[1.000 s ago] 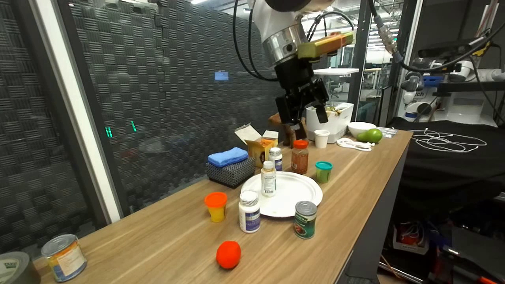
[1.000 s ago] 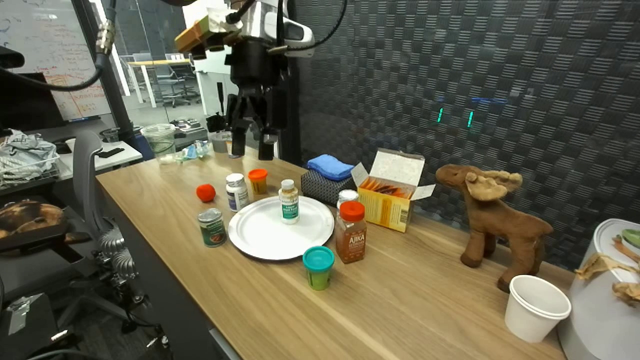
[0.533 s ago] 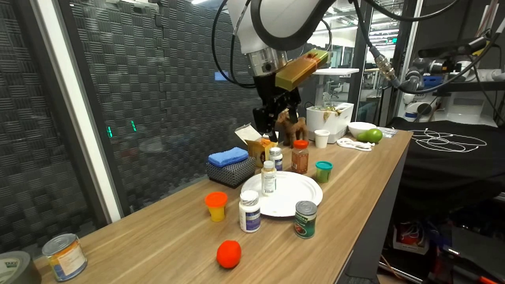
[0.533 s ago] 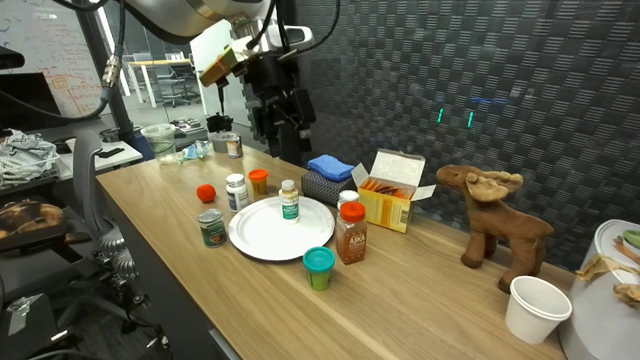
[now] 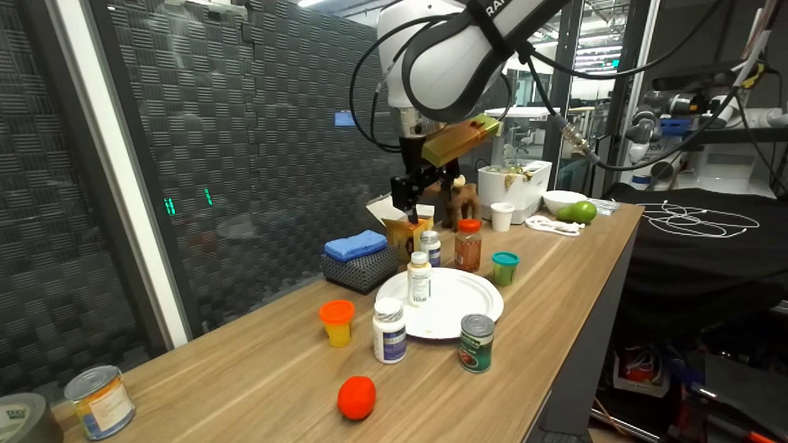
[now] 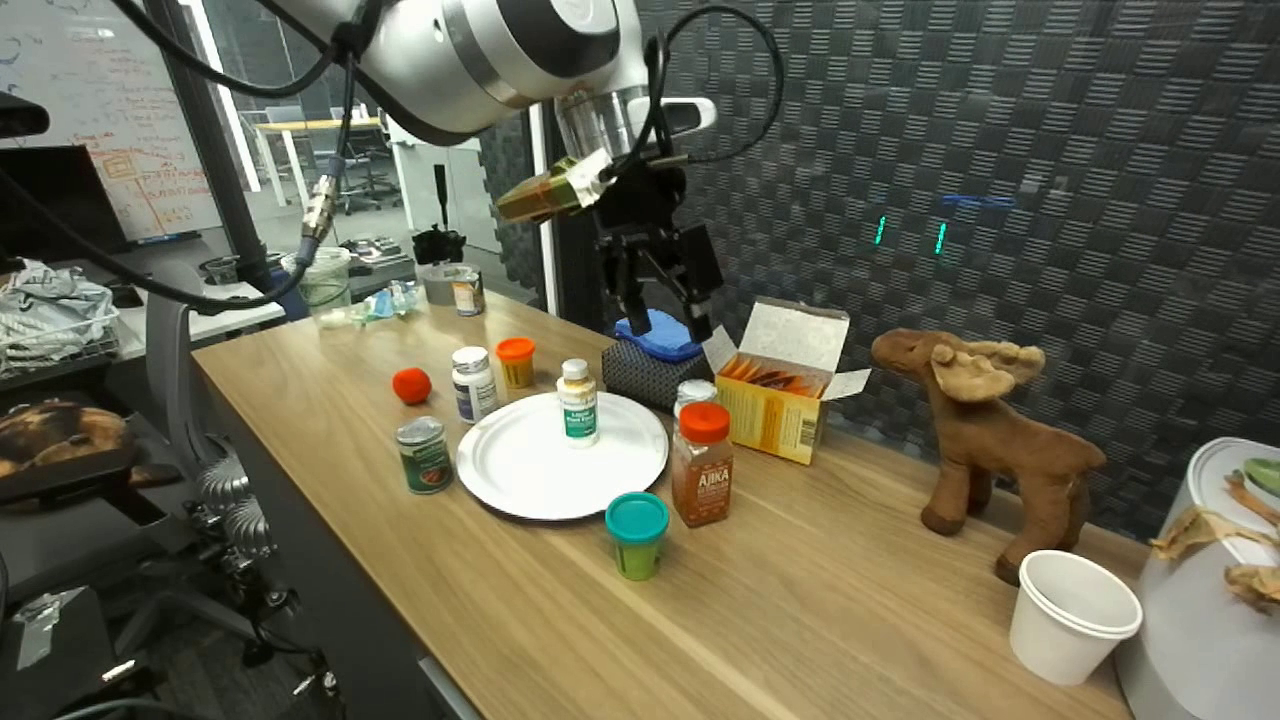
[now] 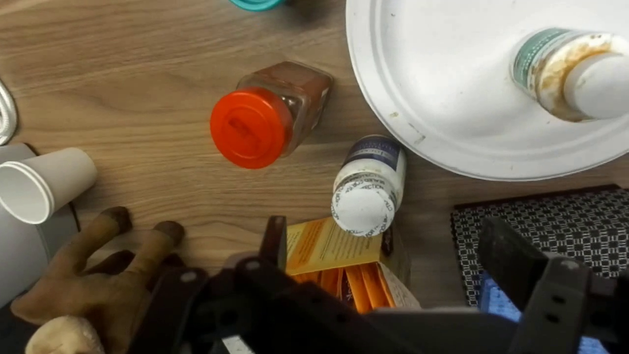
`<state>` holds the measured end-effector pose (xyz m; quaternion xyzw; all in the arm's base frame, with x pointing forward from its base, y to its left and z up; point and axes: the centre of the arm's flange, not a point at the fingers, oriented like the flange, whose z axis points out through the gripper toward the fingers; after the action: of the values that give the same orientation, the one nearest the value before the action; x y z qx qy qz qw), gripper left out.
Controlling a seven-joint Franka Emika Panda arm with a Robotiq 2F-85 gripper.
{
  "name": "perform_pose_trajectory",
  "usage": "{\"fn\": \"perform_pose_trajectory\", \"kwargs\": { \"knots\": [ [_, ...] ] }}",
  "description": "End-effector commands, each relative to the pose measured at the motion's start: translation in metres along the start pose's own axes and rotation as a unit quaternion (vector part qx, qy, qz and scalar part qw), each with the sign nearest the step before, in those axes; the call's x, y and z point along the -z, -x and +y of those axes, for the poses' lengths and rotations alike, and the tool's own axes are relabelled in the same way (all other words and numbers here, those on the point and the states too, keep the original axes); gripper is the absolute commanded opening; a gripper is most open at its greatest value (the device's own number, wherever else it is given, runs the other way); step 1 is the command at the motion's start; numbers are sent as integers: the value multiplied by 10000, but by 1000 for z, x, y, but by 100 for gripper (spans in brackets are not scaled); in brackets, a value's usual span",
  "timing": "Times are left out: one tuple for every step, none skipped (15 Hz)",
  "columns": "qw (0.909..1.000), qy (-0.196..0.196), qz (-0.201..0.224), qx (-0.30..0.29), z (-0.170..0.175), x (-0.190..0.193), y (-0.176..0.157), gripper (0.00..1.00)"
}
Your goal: Pick up all the objects surrounding the white plate and arrange them on the plate
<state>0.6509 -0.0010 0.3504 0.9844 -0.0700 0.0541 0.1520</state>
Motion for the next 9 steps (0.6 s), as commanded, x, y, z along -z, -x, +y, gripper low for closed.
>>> {"fn": "perform_pose_trajectory", "kwargs": {
  "knots": [
    [9990, -442, 63, -87, 7, -15, -24, 100],
    [9983, -572, 28, -84, 9, -20, -26, 100],
    [9976, -683, -30, -88, 11, -25, -28, 100],
    [9972, -735, -70, -102, 11, -30, -30, 100],
    [9970, -763, -97, -106, 13, -33, -31, 100],
    [9965, -816, -156, -103, 15, -37, -33, 100],
    [9963, -836, -194, -101, 16, -41, -34, 100],
    [9960, -861, -227, -111, 17, -44, -35, 100],
    [9962, -830, -249, -127, 18, -48, -35, 100]
  ]
}}
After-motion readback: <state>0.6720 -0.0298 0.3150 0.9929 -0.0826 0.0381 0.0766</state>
